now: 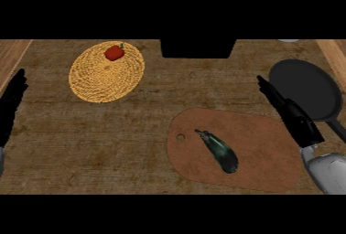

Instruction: Pick the eggplant from the cutting board and place it in the pan

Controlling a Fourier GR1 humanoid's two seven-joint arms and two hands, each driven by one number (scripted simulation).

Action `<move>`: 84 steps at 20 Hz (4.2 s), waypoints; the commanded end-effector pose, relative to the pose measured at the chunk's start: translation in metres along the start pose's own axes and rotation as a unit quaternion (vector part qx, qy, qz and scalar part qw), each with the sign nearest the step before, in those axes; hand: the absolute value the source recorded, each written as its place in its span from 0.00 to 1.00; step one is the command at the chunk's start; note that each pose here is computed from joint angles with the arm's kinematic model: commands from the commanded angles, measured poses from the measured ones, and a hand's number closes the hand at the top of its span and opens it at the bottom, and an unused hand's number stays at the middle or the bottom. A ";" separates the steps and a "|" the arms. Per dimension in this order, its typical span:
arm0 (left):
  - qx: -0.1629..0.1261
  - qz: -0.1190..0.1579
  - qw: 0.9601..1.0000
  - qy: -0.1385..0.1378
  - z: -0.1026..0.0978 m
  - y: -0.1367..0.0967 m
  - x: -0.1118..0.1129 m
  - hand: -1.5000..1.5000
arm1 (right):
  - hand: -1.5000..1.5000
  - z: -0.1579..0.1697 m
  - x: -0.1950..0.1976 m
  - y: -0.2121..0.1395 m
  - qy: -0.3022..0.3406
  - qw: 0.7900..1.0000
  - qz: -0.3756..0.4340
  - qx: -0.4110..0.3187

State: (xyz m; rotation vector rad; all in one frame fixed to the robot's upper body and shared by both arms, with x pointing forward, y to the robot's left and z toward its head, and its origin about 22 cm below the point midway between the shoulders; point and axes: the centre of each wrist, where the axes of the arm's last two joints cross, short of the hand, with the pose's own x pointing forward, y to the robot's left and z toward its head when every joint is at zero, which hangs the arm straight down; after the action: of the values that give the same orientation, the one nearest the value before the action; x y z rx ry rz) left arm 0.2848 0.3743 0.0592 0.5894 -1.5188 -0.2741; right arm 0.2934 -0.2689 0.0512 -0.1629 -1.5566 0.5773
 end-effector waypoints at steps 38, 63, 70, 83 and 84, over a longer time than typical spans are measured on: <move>-0.074 0.245 0.966 0.021 0.012 -0.085 0.057 0.50 | 0.00 -0.132 0.103 0.021 -0.130 0.757 0.355 0.533; -0.061 0.251 0.965 0.033 0.020 -0.078 0.046 0.50 | 0.00 -0.074 0.113 0.073 -0.177 0.676 0.482 0.528; -0.071 0.253 0.964 0.033 0.032 -0.089 0.069 0.50 | 0.00 -0.085 0.118 0.103 -0.145 0.670 0.513 0.516; -0.066 0.254 0.964 0.028 0.022 -0.073 0.071 0.50 | 0.00 -0.085 0.067 0.104 -0.133 0.658 0.511 0.538; -0.061 0.247 0.967 0.024 0.033 -0.084 0.071 0.50 | 0.00 -0.083 0.056 0.120 -0.133 0.663 0.507 0.535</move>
State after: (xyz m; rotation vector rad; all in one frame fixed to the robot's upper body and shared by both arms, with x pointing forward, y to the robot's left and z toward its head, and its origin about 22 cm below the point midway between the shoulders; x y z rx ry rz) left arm 0.2776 0.2703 0.0670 0.0929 -1.5233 0.0320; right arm 0.3414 -0.1177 0.0681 -0.0708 -1.0375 2.4006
